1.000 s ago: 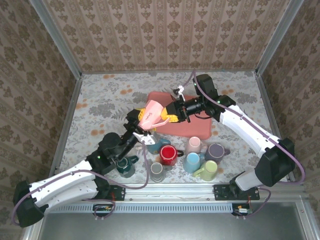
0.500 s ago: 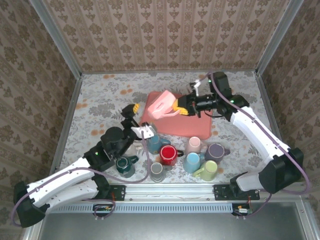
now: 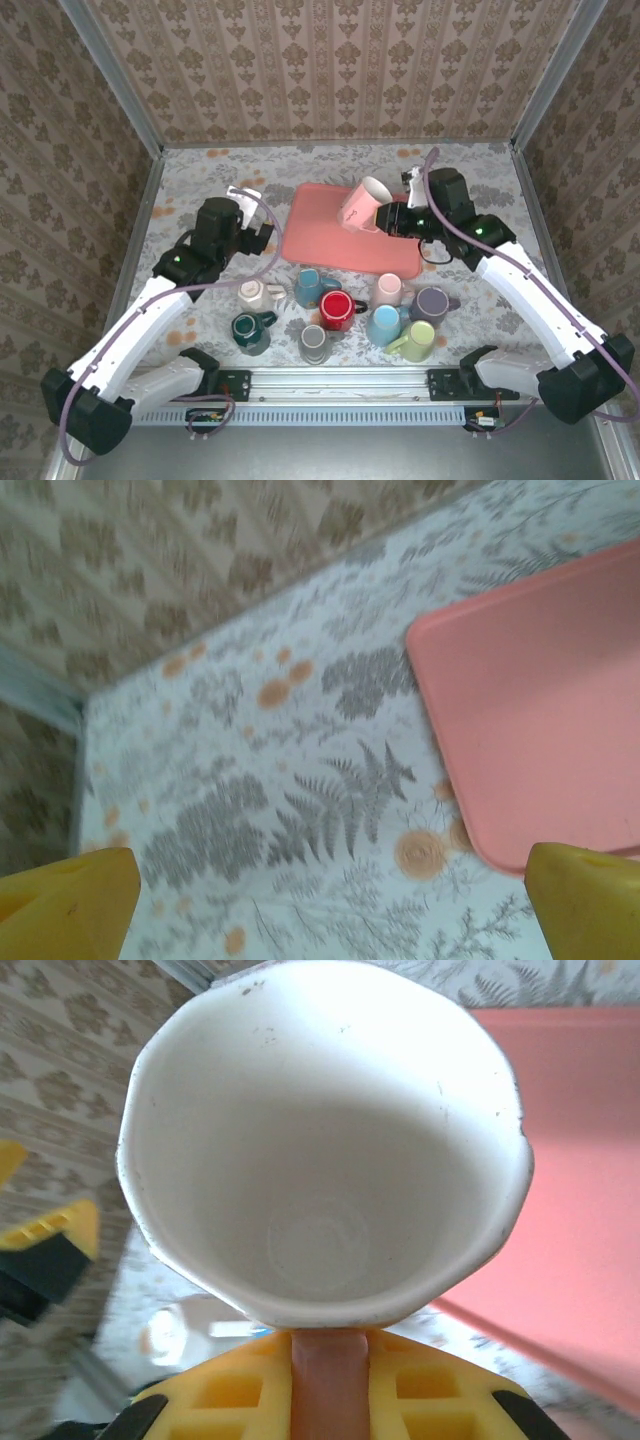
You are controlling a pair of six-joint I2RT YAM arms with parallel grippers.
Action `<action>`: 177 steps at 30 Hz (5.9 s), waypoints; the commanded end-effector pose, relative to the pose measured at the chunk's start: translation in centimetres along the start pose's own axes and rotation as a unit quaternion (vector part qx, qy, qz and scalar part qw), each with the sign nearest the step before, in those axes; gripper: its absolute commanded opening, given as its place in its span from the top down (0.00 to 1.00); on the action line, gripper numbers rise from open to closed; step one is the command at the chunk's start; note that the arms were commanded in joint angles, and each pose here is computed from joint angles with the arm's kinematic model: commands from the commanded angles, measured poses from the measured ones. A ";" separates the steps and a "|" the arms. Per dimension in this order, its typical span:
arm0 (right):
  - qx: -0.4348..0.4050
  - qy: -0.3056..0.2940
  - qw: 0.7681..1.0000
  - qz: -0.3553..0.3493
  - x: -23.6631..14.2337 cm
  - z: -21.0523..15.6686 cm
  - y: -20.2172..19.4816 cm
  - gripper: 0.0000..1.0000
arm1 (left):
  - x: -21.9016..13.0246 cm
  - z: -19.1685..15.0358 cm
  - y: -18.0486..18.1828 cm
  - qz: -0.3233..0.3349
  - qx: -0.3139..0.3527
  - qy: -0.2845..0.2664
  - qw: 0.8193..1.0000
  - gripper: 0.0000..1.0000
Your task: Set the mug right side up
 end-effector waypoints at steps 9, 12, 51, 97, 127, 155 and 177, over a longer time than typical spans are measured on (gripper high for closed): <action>-0.203 -0.106 0.970 -0.085 1.5 3.2 0.8 1.00 | -0.2 -2.1 2.6 -0.015 -0.223 0.016 0.975 0.00; -0.221 -0.114 0.964 -0.096 2.8 3.1 1.0 1.00 | -0.4 -2.8 3.2 0.008 -0.220 0.006 0.976 0.00; -0.316 -0.047 0.931 -0.175 27.8 3.0 -0.7 1.00 | -1.1 -2.9 3.5 0.056 -0.205 -0.047 0.976 0.00; -0.145 -0.061 0.971 -0.177 4.2 1.0 2.6 0.32 | -5.8 -7.3 -0.1 0.066 -0.571 0.273 0.772 0.00; -0.116 -0.066 0.970 -0.202 0.5 -5.6 1.1 0.34 | -1.6 -13.7 -3.1 0.204 -0.604 0.385 0.667 0.07; -0.124 -0.040 0.970 -0.205 2.2 -7.1 1.0 0.34 | 2.8 -17.1 -2.7 0.228 -0.581 0.392 0.676 0.46; -0.095 -0.085 0.989 -0.075 0.8 -4.6 5.5 0.32 | -1.3 -4.6 2.6 -0.016 -0.534 0.140 0.833 0.72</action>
Point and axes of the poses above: each hand's point on the last joint's axis, 136 mm out from that joint toward the fingers, its own x axis out along the fingers, its own y axis along the line the jaws close on, z = x × y, the point moved 5 cm from there along -x, back along the fingers, and after that the axes turned 10 degrees about -x, right-handed, at the moved point
